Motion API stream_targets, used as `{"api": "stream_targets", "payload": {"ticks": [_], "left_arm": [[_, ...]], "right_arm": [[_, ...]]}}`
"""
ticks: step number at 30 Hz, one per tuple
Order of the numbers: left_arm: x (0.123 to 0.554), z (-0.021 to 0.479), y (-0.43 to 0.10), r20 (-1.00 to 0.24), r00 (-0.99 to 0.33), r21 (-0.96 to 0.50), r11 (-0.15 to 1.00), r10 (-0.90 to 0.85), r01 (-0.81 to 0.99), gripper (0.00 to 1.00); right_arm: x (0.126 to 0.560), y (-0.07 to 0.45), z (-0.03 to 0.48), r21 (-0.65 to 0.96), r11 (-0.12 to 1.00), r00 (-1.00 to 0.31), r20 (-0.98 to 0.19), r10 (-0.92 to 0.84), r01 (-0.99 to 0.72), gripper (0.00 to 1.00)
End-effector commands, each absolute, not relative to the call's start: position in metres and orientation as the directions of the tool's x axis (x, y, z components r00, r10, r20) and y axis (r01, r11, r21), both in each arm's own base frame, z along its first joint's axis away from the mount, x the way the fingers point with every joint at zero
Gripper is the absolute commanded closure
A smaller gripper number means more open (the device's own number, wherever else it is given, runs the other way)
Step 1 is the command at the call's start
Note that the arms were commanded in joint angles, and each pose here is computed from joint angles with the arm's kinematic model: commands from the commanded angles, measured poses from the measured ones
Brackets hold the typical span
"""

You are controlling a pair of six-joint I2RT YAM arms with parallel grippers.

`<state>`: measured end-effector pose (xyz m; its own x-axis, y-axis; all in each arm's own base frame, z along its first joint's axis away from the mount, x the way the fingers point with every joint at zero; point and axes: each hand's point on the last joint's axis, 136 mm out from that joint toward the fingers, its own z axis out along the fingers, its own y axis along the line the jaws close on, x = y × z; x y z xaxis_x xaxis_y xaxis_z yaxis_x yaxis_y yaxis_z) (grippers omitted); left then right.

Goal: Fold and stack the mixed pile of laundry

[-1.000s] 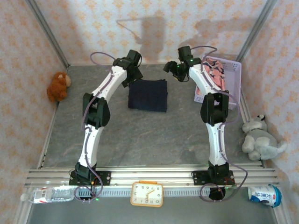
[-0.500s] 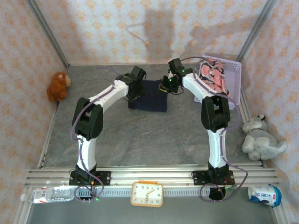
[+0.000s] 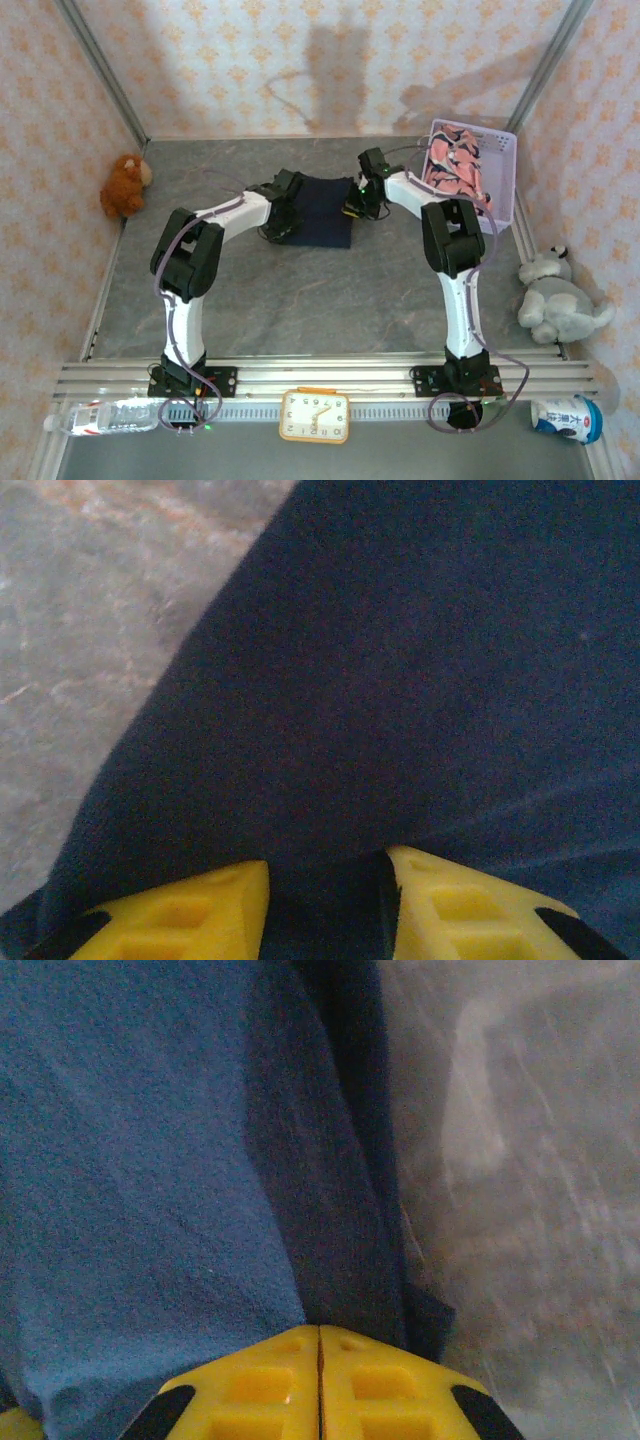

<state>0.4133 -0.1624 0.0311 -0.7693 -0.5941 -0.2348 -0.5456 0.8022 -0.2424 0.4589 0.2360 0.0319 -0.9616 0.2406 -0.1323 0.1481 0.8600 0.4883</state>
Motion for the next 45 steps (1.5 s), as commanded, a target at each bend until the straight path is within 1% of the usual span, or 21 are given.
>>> {"api": "stream_targets", "payload": {"ticks": [1, 3, 5, 7, 9, 11, 13, 15, 17, 19, 20, 22, 26, 28, 31, 34, 38, 41, 43, 45], "left_arm": [[0.375, 0.018, -0.147, -0.194, -0.785, -0.147, 0.809, -0.588, -0.57, 0.62], [0.365, 0.02, -0.142, -0.195, -0.806, -0.123, 0.829, -0.559, -0.545, 0.59], [0.36, 0.039, -0.136, -0.227, -0.82, -0.115, 0.85, -0.526, -0.514, 0.55], [0.357, 0.054, -0.126, -0.263, -0.841, -0.072, 0.879, -0.472, -0.471, 0.47], [0.358, 0.072, -0.119, -0.298, -0.858, -0.034, 0.903, -0.419, -0.429, 0.36], [0.36, 0.089, -0.118, -0.316, -0.866, -0.023, 0.915, -0.388, -0.402, 0.31], [0.362, 0.103, -0.123, -0.329, -0.864, -0.047, 0.92, -0.382, -0.389, 0.3], [0.362, 0.114, -0.135, -0.337, -0.853, -0.097, 0.916, -0.398, -0.389, 0.3], [0.359, 0.119, -0.156, -0.339, -0.841, -0.172, 0.907, -0.422, -0.385, 0.33], [0.354, 0.118, -0.183, -0.325, -0.829, -0.252, 0.886, -0.456, -0.389, 0.38], [0.351, 0.114, -0.195, -0.313, -0.821, -0.286, 0.871, -0.478, -0.399, 0.42], [0.345, 0.104, -0.214, -0.301, -0.801, -0.331, 0.844, -0.518, -0.422, 0.47], [0.333, 0.078, -0.238, -0.264, -0.763, -0.373, 0.792, -0.59, -0.484, 0.53], [0.327, 0.065, -0.245, -0.254, -0.764, -0.359, 0.791, -0.593, -0.495, 0.53], [0.319, 0.042, -0.246, -0.23, -0.781, -0.306, 0.805, -0.581, -0.509, 0.52], [0.311, 0.025, -0.23, -0.236, -0.801, -0.208, 0.834, -0.55, -0.511, 0.52], [0.303, 0.026, -0.199, -0.26, -0.851, -0.061, 0.887, -0.457, -0.458, 0.53], [0.304, 0.036, -0.17, -0.28, -0.876, 0.033, 0.908, -0.392, -0.417, 0.52], [0.31, 0.045, -0.152, -0.296, -0.879, 0.07, 0.909, -0.374, -0.411, 0.51], [0.318, 0.058, -0.138, -0.312, -0.883, 0.097, 0.913, -0.35, -0.396, 0.46]], "right_arm": [[0.412, 0.219, 0.017, 0.408, 0.898, -0.973, -0.075, 0.217, 0.168, 0.94], [0.382, 0.22, 0.018, 0.412, 0.897, -0.979, -0.05, 0.196, 0.159, 0.94], [0.352, 0.225, 0.023, 0.434, 0.889, -0.985, -0.026, 0.173, 0.145, 0.94], [0.323, 0.235, 0.037, 0.481, 0.868, -0.99, -0.006, 0.144, 0.123, 0.93], [0.297, 0.249, 0.056, 0.542, 0.836, -0.995, 0.0, 0.1, 0.084, 0.9], [0.285, 0.254, 0.076, 0.573, 0.818, -0.997, -0.022, 0.074, 0.048, 0.86], [0.286, 0.249, 0.092, 0.565, 0.825, -0.995, -0.069, 0.075, 0.023, 0.82], [0.297, 0.242, 0.102, 0.516, 0.857, -0.989, -0.133, 0.067, -0.011, 0.8], [0.314, 0.24, 0.105, 0.481, 0.876, -0.983, -0.17, 0.065, -0.025, 0.81], [0.336, 0.244, 0.104, 0.48, 0.877, -0.979, -0.182, 0.089, -0.01, 0.81], [0.349, 0.246, 0.101, 0.486, 0.874, -0.977, -0.181, 0.109, 0.008, 0.81], [0.372, 0.251, 0.095, 0.494, 0.869, -0.974, -0.18, 0.138, 0.032, 0.81], [0.404, 0.258, 0.077, 0.476, 0.878, -0.973, -0.174, 0.152, 0.052, 0.81], [0.415, 0.256, 0.065, 0.457, 0.887, -0.973, -0.169, 0.157, 0.064, 0.81], [0.427, 0.236, 0.042, 0.408, 0.902, -0.968, -0.135, 0.213, 0.141, 0.81], [0.422, 0.22, 0.025, 0.384, 0.901, -0.963, -0.088, 0.255, 0.204, 0.82], [0.391, 0.215, 0.014, 0.405, 0.882, -0.961, -0.031, 0.275, 0.239, 0.83], [0.361, 0.222, 0.016, 0.468, 0.842, -0.955, 0.015, 0.296, 0.268, 0.83], [0.345, 0.229, 0.023, 0.507, 0.818, -0.955, 0.033, 0.295, 0.271, 0.83], [0.333, 0.236, 0.039, 0.557, 0.787, -0.955, 0.036, 0.294, 0.263, 0.81]]}}
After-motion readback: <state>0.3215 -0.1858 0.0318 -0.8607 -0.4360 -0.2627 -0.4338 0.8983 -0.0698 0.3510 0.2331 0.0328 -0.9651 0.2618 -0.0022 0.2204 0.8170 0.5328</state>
